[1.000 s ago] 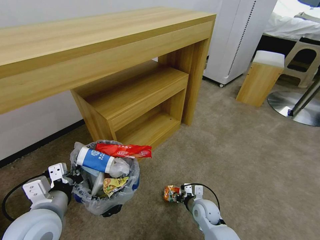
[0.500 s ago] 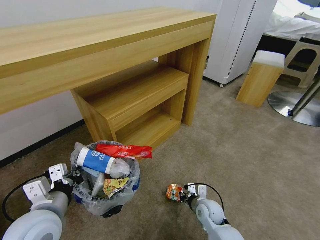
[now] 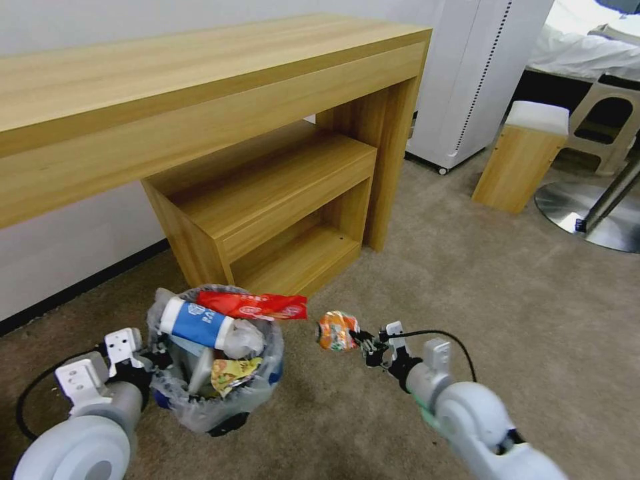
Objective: Pick up the trash bin and place the garbage on the floor into it.
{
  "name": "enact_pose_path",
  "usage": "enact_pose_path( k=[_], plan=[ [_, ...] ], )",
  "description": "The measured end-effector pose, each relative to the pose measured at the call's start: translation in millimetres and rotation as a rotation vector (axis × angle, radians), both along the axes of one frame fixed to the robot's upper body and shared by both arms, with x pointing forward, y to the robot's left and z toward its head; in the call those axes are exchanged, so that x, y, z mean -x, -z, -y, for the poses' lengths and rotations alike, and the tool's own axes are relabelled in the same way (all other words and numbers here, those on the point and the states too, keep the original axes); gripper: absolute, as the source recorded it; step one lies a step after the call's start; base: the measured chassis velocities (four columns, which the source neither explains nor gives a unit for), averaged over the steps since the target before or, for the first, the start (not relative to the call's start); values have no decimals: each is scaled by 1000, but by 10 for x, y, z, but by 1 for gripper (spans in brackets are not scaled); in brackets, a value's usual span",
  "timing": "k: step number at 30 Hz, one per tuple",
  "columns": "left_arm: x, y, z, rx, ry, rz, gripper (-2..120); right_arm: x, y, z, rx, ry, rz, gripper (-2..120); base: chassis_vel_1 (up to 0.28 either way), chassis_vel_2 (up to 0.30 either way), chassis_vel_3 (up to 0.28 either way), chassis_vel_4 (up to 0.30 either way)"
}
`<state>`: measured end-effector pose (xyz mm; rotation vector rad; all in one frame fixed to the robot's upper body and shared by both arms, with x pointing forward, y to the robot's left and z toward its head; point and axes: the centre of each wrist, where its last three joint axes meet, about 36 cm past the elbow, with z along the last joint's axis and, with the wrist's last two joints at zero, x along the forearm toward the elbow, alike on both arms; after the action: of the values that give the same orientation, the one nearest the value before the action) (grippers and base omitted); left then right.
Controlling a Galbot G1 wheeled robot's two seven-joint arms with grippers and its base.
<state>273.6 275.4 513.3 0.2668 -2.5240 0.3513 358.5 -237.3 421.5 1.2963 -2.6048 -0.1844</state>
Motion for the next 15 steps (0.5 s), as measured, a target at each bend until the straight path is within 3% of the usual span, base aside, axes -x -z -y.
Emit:
enact_pose_path(
  k=[1, 2, 3, 6, 10, 15],
  plan=[
    [0, 0, 0, 0, 0, 0, 1, 0, 0, 0, 0, 0, 0, 7, 0, 0, 0, 0],
    [-1, 9, 28, 6, 6, -5, 1, -41, -15, 43, -38, -113, 64, 7, 0, 0, 0, 0],
    [-1, 9, 28, 6, 6, -5, 1, -41, -15, 43, -38, -113, 64, 7, 0, 0, 0, 0],
    [2, 40, 76, 16, 20, -19, 1, -185, 24, 121, -115, -346, 160, 7, 0, 0, 0, 0],
    [-4, 47, 74, 14, 19, -21, 1, -271, 70, 124, -138, -436, 174, 7, 0, 0, 0, 0],
    [-8, 49, 77, 17, 18, -20, 1, -326, 114, 112, -140, -439, 167, 7, 0, 0, 0, 0]
  ],
)
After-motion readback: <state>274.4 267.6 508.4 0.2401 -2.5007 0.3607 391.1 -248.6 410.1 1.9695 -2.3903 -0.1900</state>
